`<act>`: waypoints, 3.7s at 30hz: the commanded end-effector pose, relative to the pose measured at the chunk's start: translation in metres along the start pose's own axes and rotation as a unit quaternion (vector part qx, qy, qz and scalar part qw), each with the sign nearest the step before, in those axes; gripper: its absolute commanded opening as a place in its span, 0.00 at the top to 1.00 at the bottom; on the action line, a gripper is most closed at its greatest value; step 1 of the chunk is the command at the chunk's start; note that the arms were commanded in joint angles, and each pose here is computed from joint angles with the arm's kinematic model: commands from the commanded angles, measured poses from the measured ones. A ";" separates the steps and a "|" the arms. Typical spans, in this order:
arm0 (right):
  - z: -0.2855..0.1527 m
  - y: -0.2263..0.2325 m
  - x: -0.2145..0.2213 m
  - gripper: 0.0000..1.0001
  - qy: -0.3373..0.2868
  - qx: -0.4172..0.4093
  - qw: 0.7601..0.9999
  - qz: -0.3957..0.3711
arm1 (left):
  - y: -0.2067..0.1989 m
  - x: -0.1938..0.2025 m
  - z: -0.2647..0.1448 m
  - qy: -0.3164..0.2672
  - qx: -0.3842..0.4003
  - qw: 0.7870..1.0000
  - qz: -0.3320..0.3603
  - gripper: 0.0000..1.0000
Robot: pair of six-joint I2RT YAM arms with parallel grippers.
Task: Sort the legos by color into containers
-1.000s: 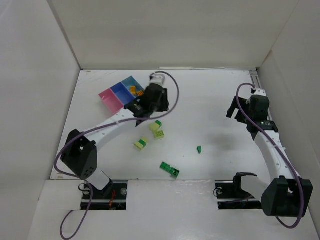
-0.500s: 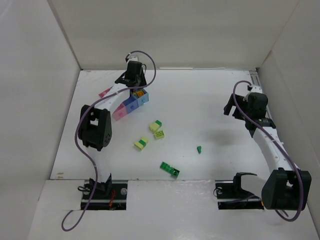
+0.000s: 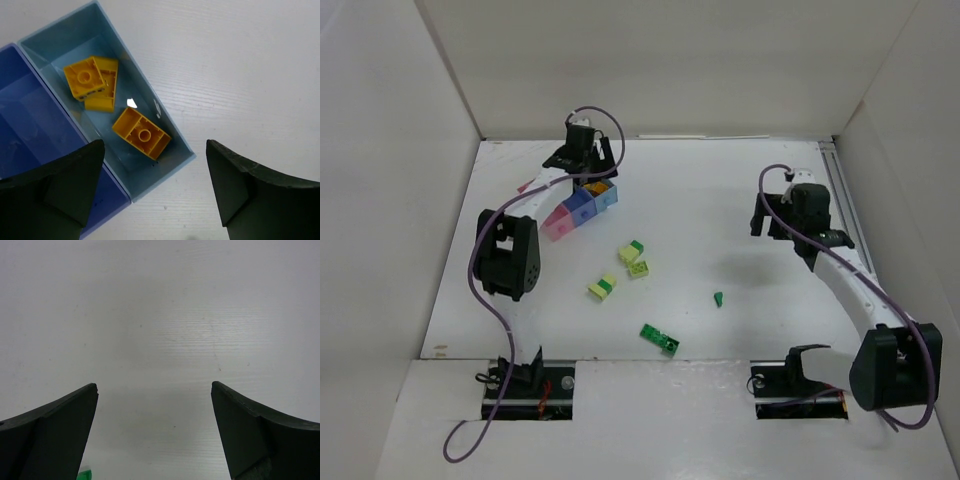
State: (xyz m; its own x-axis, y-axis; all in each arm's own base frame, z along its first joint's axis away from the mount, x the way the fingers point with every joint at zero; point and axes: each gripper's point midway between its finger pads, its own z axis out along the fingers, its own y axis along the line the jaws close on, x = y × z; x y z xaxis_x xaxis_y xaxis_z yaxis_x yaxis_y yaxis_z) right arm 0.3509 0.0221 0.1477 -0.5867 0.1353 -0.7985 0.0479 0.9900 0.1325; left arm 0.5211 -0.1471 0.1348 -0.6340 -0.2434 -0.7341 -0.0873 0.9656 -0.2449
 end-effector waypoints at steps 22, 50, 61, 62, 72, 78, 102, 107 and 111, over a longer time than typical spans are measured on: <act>-0.023 0.263 0.084 0.08 0.009 -0.253 0.897 -0.364 | 0.044 0.125 -0.204 0.001 0.058 0.990 -0.128 0.00; -0.054 0.102 0.192 0.17 0.247 -0.042 0.960 -0.122 | -0.073 0.187 -0.192 0.083 0.162 0.983 -0.002 0.00; -0.031 0.103 0.188 0.43 0.240 -0.056 0.963 -0.110 | -0.069 0.202 -0.177 0.101 0.107 0.989 0.020 0.00; -0.030 0.105 0.186 0.43 0.236 -0.058 0.964 -0.109 | -0.067 0.204 -0.177 0.104 0.104 0.989 0.021 0.00; -0.019 0.114 0.188 0.69 0.238 -0.084 0.960 -0.123 | -0.066 0.218 -0.169 0.124 0.089 0.988 0.029 0.00; -0.030 0.120 0.172 0.93 0.208 -0.113 0.963 -0.127 | -0.074 0.219 -0.171 0.125 0.089 0.987 0.042 0.00; -0.157 0.231 0.044 0.95 -0.148 -0.493 0.812 -0.276 | -0.160 0.171 -0.259 0.069 0.389 0.918 0.017 0.00; -0.160 0.241 0.038 0.94 -0.167 -0.499 0.800 -0.288 | -0.171 0.175 -0.266 0.080 0.426 0.901 0.027 0.01; -0.158 0.240 0.035 0.94 -0.176 -0.491 0.802 -0.290 | -0.177 0.165 -0.279 0.062 0.451 0.890 0.025 0.06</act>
State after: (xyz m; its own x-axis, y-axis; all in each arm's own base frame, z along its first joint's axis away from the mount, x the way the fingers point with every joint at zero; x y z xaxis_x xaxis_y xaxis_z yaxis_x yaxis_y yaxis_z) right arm 0.2089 0.2519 0.2136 -0.1203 -0.2178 -0.9686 -0.9084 0.4177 0.0189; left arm 0.2210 -0.3261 0.2046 -0.7543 -0.1126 -0.6467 0.4785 0.5801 -0.6592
